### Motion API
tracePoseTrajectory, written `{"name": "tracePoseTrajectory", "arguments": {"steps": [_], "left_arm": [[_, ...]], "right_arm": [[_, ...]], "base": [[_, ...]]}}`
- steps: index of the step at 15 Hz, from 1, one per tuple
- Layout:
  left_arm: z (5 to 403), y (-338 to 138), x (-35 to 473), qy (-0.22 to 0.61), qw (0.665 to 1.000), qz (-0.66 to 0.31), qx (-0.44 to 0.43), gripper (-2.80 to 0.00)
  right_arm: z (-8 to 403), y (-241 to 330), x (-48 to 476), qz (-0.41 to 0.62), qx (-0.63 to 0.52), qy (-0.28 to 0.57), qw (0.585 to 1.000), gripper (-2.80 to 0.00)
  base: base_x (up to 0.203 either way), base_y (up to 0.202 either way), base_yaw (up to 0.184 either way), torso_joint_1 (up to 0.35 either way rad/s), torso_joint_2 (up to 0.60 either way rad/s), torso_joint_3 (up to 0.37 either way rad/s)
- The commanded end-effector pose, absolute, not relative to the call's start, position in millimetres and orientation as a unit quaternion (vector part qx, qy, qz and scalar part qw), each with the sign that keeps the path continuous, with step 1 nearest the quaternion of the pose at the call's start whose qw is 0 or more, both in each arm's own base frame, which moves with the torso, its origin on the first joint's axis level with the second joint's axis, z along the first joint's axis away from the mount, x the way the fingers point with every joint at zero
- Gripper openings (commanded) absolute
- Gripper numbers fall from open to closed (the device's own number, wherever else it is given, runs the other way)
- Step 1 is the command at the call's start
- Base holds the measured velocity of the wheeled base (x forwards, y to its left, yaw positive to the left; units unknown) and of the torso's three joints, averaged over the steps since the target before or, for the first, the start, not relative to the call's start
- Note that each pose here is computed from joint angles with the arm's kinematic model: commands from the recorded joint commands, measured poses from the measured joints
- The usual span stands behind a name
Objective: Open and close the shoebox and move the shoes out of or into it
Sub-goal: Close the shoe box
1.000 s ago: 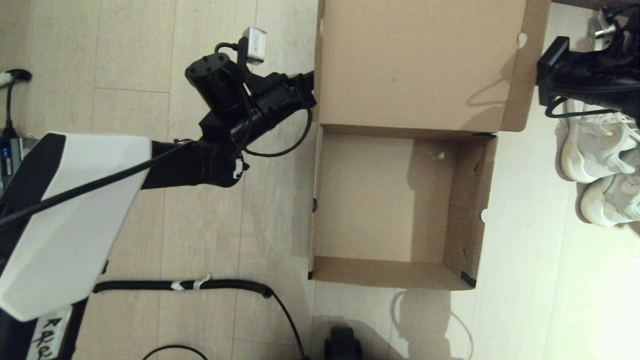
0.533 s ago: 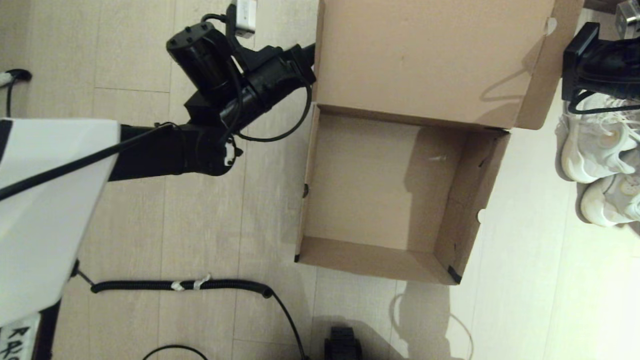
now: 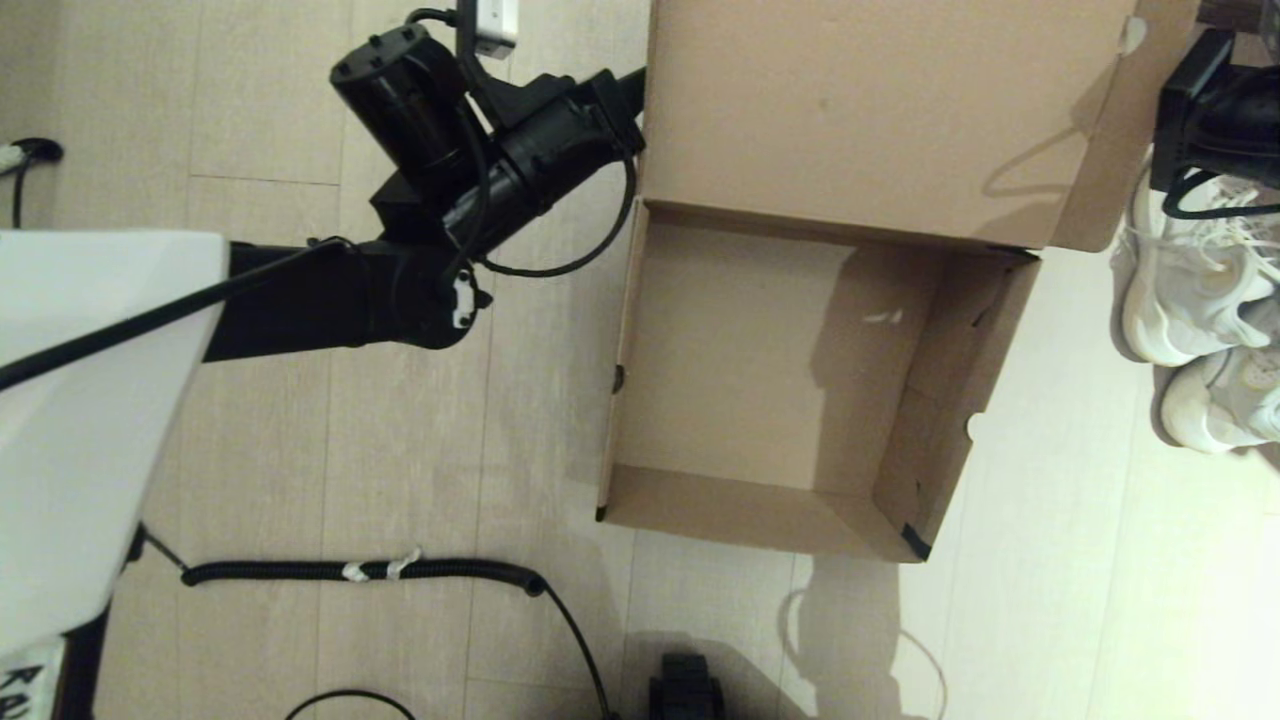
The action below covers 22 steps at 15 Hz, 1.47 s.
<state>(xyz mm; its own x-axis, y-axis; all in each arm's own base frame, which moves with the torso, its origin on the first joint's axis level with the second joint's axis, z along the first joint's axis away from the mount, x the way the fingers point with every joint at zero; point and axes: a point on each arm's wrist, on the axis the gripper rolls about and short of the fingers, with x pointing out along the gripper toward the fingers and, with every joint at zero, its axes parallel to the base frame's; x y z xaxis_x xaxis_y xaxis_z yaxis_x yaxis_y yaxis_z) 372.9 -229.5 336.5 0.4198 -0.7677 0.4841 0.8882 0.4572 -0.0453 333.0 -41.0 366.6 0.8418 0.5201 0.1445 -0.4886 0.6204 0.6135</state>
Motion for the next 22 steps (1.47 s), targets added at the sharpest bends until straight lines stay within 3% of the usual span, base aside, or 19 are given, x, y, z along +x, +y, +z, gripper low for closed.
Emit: {"name": "tracePoseTrajectory", "arguments": {"steps": [1,22], "left_arm": [[336,-235,370,-0.202,0.825,-0.506,-0.151,-2.8],[344,-236,356,-0.206,0.817,-0.516,-0.152,-2.8]], "right_arm": [[367,-45,335,0.29,0.332,0.027,0.897,-2.8],[371,-68,349,0.306,0.328,0.021,0.893,-2.8]], "base": [[0.0,0.0,0.0,0.0,0.0,0.0],[0.0,0.0,0.0,0.0,0.0,0.0]]}}
